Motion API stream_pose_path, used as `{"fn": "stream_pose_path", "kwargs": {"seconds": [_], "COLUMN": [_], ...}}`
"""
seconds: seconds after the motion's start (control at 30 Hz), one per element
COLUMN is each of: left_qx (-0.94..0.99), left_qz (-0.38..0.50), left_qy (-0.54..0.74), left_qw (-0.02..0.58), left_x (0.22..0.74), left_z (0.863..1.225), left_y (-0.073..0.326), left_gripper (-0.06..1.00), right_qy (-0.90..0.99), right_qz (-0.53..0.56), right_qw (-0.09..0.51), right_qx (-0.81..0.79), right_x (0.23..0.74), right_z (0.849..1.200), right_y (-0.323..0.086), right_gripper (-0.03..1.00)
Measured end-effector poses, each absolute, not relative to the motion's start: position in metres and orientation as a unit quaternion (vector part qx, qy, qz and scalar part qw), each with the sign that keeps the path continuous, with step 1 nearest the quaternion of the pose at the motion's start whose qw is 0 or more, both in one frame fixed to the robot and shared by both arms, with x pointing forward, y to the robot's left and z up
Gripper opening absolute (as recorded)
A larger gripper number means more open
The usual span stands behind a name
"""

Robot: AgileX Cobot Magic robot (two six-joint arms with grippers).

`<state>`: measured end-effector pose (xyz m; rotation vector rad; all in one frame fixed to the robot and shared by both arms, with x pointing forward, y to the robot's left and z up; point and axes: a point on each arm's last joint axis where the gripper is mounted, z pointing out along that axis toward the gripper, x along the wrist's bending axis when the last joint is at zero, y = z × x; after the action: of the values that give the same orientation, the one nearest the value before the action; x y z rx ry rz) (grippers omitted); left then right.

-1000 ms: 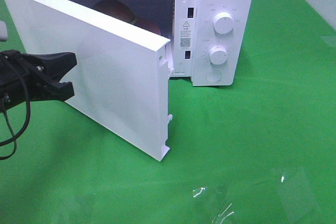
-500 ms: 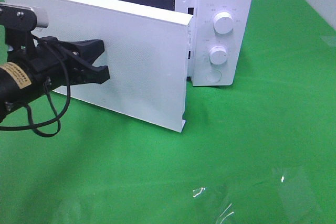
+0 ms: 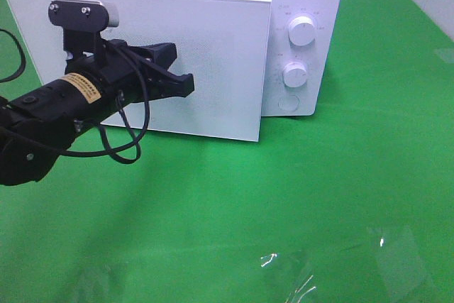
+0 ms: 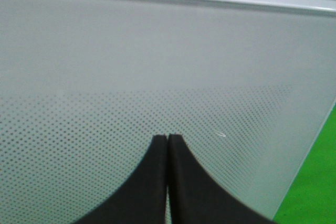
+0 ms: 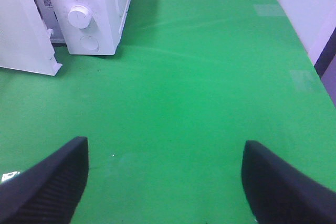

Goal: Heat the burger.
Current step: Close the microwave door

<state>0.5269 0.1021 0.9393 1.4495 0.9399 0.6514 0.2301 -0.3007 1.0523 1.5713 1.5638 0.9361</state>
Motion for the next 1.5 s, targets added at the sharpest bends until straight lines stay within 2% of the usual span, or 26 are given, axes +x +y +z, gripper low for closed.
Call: {"fn": "stream_pose_path", "kwargs": {"seconds": [0.53, 1.5], "left_qx": [0.599, 0.633], "left_qz": [0.288, 0.286], "left_qy": [0.423, 0.391], "left_qw": [0.615, 0.604], "left_x": [0.561, 0.583], "left_z": [0.938, 0.936], "left_y": [0.073, 0.034], "left_gripper": [0.0, 0.0], "right_qy": [0.606, 0.606], "right_qz": [0.363, 0.363], "right_qw": [0.359, 0.359], "right_qx": [0.609, 0.609], "right_x": [0.23, 0.23], "right_z": [1.052, 1.052], "right_y": [-0.301, -0.301], "right_gripper": [0.76, 0.76]}}
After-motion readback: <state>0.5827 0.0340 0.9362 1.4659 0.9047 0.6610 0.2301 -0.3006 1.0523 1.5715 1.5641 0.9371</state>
